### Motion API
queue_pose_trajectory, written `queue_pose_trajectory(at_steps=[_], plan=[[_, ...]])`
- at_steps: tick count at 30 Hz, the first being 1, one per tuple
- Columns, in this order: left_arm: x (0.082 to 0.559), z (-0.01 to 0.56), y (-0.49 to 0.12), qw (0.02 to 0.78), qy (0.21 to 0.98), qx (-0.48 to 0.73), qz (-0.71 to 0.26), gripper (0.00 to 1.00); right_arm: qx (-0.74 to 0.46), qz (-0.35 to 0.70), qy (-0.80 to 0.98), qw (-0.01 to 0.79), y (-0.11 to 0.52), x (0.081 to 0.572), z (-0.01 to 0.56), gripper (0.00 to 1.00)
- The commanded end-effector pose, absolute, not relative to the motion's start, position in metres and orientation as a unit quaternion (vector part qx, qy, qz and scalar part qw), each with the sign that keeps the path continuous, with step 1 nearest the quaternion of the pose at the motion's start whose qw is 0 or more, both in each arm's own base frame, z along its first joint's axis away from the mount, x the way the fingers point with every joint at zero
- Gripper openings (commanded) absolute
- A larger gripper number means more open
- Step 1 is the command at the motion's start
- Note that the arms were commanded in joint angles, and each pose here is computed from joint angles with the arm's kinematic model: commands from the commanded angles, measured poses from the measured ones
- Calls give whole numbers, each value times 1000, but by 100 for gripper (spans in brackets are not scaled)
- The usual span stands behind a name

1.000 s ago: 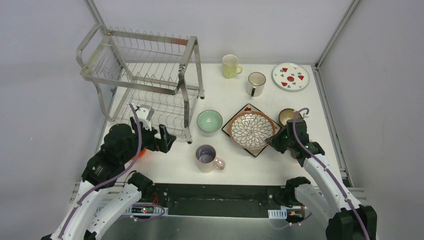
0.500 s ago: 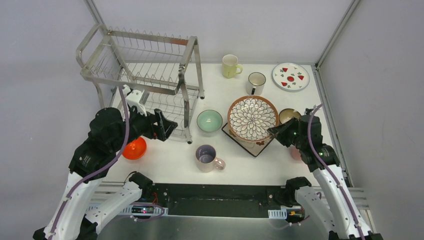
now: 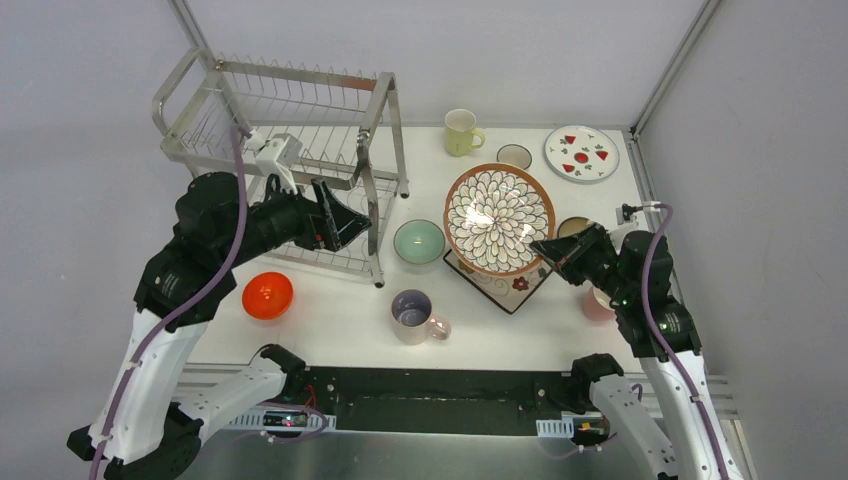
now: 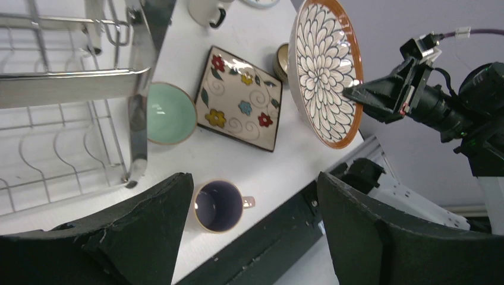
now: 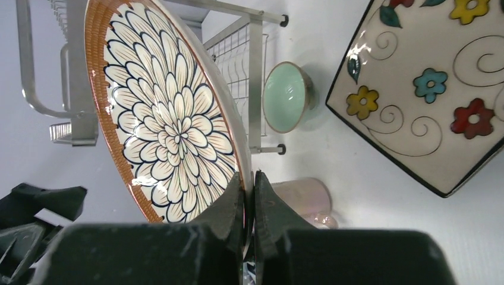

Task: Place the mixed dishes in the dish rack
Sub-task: Pick up the plate at the center of the board.

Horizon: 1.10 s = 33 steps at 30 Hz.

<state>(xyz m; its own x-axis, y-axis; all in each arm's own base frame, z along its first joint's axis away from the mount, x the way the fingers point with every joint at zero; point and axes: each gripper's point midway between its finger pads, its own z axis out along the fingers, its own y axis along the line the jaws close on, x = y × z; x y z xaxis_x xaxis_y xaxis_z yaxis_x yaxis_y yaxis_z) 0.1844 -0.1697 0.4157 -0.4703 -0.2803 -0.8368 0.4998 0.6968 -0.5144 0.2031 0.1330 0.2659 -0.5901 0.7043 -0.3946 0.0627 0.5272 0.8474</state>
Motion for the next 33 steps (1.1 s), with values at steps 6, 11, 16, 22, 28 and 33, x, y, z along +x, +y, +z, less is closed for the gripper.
queue_pose_trajectory(at_steps=[6, 11, 16, 22, 28, 33], plan=[[186, 401, -217, 399, 785, 88, -467, 76, 163, 551, 709, 409, 160, 184, 357, 0], [188, 395, -225, 390, 780, 75, -483, 74, 164, 560, 701, 411, 159, 179, 358, 0], [190, 391, -245, 374, 782, 78, -492, 72, 159, 560, 702, 410, 159, 172, 354, 0], [189, 397, -288, 376, 776, 118, -492, 73, 175, 545, 705, 419, 151, 167, 346, 0], [196, 395, -312, 381, 777, 122, -486, 74, 177, 535, 704, 433, 146, 163, 352, 0], [211, 385, -317, 394, 783, 108, -468, 73, 179, 539, 700, 433, 146, 165, 351, 0]])
